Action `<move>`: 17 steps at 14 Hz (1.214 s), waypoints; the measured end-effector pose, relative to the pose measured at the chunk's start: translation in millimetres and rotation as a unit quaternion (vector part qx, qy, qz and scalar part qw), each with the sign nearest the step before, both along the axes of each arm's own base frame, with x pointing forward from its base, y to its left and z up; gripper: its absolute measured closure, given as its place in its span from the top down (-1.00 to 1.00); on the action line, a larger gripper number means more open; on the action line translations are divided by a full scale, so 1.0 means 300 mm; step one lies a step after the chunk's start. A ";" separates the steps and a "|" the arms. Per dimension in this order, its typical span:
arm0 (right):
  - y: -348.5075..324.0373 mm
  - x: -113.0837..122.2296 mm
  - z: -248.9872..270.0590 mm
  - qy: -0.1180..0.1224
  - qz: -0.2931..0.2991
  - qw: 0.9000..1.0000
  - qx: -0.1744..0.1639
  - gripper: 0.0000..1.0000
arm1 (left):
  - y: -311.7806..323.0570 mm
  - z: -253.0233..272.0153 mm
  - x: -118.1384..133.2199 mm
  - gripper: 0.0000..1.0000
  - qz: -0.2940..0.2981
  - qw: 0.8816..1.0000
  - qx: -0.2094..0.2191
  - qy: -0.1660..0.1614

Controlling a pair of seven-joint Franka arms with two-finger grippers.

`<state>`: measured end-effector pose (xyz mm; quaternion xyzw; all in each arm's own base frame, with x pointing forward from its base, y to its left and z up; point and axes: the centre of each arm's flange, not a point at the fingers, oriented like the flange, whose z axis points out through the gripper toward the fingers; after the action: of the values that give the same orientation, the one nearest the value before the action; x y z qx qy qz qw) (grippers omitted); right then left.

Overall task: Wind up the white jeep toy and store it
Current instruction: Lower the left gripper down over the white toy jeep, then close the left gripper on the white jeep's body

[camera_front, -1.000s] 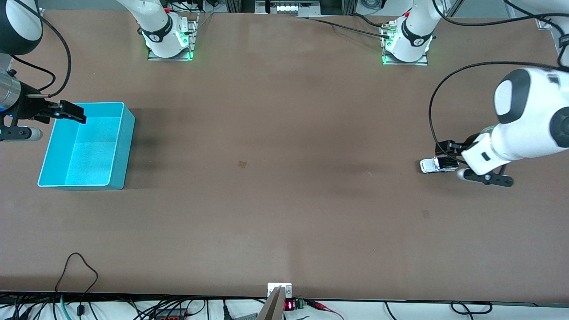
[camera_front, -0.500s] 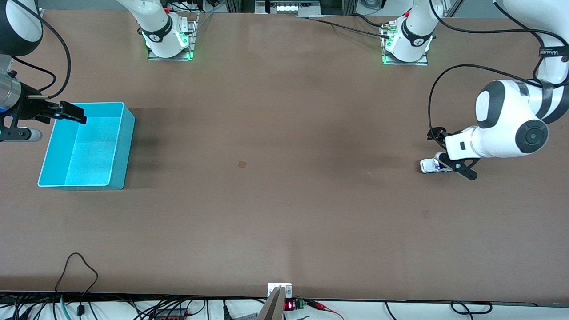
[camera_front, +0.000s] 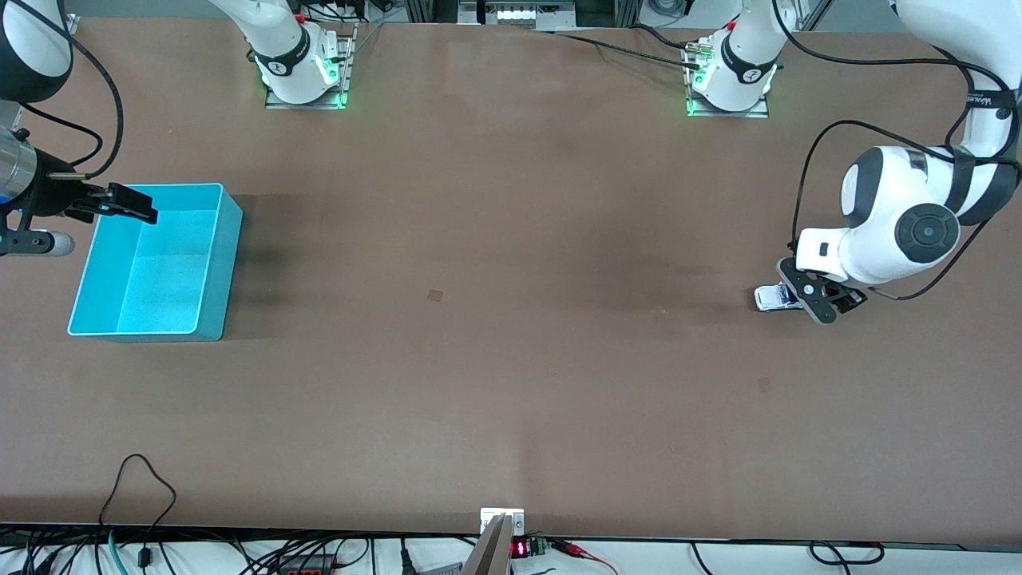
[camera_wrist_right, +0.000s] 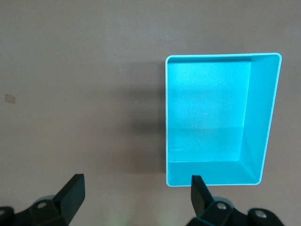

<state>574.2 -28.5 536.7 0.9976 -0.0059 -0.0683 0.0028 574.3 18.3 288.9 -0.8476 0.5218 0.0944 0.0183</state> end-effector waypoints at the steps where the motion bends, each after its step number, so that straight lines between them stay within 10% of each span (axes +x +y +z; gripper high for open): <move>1: 0.000 0.000 0.000 0.000 0.000 1.000 0.001 1.00 | 0.019 -0.029 -0.006 1.00 -0.033 0.999 -0.007 -0.001; 17: -0.023 0.008 -0.027 0.007 -0.008 1.000 0.002 1.00 | 0.134 -0.270 -0.028 1.00 -0.166 0.984 -0.069 0.015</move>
<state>576.6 -35.5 528.7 0.9971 -0.0138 -0.0749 0.0001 565.9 58.5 207.9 -0.7467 0.6610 0.0664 -0.0327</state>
